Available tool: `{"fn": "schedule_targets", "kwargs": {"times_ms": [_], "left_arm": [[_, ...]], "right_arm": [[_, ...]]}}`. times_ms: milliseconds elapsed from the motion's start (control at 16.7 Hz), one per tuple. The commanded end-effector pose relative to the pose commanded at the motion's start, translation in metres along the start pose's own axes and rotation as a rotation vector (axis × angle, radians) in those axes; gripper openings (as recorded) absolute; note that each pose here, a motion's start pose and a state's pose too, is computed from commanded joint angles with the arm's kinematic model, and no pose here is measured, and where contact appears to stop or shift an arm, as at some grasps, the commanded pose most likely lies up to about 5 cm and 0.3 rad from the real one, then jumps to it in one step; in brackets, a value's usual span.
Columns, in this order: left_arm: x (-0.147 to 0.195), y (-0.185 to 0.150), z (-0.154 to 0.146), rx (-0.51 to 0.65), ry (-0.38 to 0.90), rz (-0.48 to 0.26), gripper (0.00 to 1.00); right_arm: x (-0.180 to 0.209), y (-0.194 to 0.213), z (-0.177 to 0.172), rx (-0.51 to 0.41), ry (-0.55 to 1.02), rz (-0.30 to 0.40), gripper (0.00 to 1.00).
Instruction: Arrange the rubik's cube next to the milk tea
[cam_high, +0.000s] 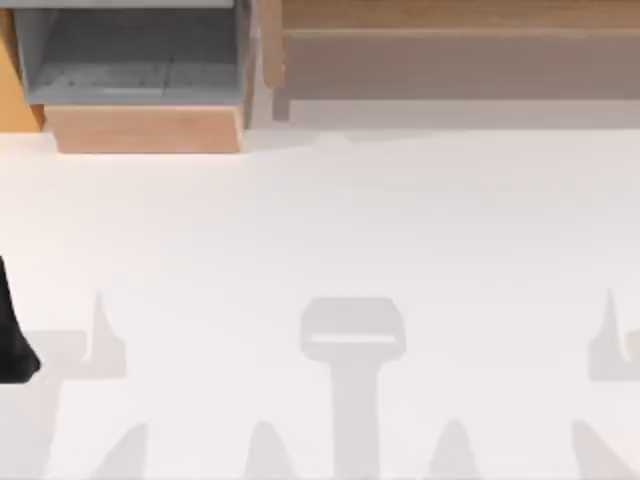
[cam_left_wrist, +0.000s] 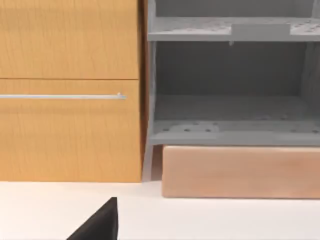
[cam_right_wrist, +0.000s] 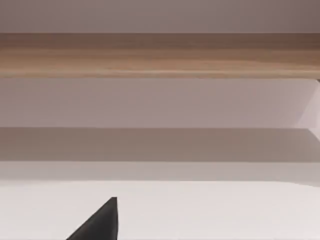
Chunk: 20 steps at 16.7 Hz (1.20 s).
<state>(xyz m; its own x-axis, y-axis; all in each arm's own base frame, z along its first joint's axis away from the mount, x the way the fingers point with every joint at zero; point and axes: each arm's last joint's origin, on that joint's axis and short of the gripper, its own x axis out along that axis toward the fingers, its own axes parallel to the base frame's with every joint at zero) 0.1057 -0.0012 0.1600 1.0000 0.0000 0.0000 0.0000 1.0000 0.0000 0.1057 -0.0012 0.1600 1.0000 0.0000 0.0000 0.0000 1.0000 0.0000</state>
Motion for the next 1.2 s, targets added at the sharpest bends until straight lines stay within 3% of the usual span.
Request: {"fn": "schedule_targets", "kwargs": {"times_ms": [300, 600, 900, 1200], "left_arm": [[0.000, 0.000, 0.000, 0.000, 0.000, 0.000, 1.00], [0.000, 0.000, 0.000, 0.000, 0.000, 0.000, 1.00], [0.000, 0.000, 0.000, 0.000, 0.000, 0.000, 1.00], [0.000, 0.000, 0.000, 0.000, 0.000, 0.000, 1.00]], "right_arm": [[0.001, -0.001, 0.018, 0.000, -0.010, -0.001, 1.00], [0.020, -0.007, 0.098, -0.001, -0.028, -0.006, 1.00], [0.098, -0.023, 0.181, 0.004, 0.011, -0.012, 1.00], [0.200, -0.053, 0.217, 0.006, 0.034, -0.013, 1.00]]}}
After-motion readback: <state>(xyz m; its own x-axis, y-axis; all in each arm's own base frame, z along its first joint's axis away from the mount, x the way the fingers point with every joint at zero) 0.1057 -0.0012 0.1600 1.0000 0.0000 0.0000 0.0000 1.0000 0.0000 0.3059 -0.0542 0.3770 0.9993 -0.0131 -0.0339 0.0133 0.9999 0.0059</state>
